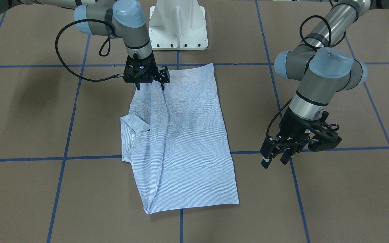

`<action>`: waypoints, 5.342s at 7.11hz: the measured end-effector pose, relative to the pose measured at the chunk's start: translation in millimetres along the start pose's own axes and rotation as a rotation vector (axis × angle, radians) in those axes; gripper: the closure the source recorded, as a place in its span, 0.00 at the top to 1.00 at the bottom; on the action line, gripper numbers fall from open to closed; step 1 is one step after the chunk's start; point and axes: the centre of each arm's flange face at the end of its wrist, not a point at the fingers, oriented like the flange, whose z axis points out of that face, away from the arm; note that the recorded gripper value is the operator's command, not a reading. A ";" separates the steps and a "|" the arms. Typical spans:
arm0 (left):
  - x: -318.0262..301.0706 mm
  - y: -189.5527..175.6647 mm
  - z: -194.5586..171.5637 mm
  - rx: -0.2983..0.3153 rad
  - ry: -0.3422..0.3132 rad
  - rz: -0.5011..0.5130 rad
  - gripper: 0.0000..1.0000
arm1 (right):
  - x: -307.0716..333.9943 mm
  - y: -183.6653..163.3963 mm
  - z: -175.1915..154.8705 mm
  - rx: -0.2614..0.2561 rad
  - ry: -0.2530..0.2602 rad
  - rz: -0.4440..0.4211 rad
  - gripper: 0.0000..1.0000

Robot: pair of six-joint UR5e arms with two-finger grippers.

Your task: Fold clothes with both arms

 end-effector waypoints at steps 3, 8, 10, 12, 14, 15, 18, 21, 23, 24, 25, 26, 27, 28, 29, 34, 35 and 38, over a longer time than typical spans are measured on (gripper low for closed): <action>-7.5 1.3 -0.9 -0.003 -0.009 -0.003 0.79 | -14.4 17.0 28.7 0.006 0.126 -0.146 1.00; -7.2 2.4 -0.4 -0.004 -0.009 -0.008 0.79 | 70.9 0.7 28.7 -0.019 0.271 -0.347 1.00; -6.6 2.6 -0.5 -0.003 -0.008 -0.009 0.79 | 102.3 1.2 16.9 -0.020 0.281 -0.374 1.00; -4.2 2.2 -2.9 -0.002 -0.003 -0.010 0.79 | 91.6 2.7 4.0 0.001 0.245 -0.270 1.00; -2.4 2.4 -5.3 -0.001 0.002 -0.011 0.79 | 59.7 11.6 -9.0 0.041 0.146 0.045 1.00; -2.4 2.4 -5.5 0.000 0.002 -0.011 0.79 | 47.5 23.0 -10.7 0.045 0.082 0.191 1.00; -2.6 2.3 -5.5 0.001 0.001 -0.011 0.79 | 36.5 54.1 -6.5 0.013 -0.043 0.619 0.92; 0.1 3.0 -9.5 0.001 0.000 -0.014 0.79 | 36.7 71.2 23.3 0.001 -0.099 0.904 0.85; 2.7 3.6 -13.3 0.000 -0.001 -0.015 0.79 | 40.1 74.9 37.4 0.008 -0.093 0.937 0.80; 3.0 3.6 -13.6 0.000 -0.001 -0.015 0.79 | 40.3 75.2 38.5 0.009 -0.092 0.940 0.79; 2.9 3.6 -13.6 0.000 -0.002 -0.015 0.79 | 40.3 75.0 38.4 0.011 -0.089 0.941 0.79; 2.9 3.6 -13.6 0.000 -0.002 -0.015 0.79 | 40.6 72.5 36.6 0.013 -0.089 0.944 0.79; 2.9 3.7 -13.5 0.000 -0.002 -0.015 0.79 | 41.2 68.9 31.5 0.012 -0.092 0.947 0.79; 3.2 4.7 -13.1 -0.001 -0.002 -0.020 0.79 | 43.2 67.2 26.9 0.015 -0.082 0.949 0.79; 3.4 5.7 -12.6 -0.003 -0.002 -0.028 0.79 | 45.1 69.3 25.8 0.021 -0.059 0.947 0.79; 3.2 6.4 -11.8 -0.004 -0.003 -0.035 0.79 | 41.5 94.4 34.3 0.010 -0.015 0.920 0.21; 3.4 6.4 -12.0 -0.004 -0.003 -0.035 0.79 | 40.7 94.8 34.0 0.008 -0.015 0.921 0.00; 3.6 6.4 -12.2 -0.004 -0.002 -0.035 0.79 | 39.1 92.6 28.4 0.004 -0.025 0.926 0.00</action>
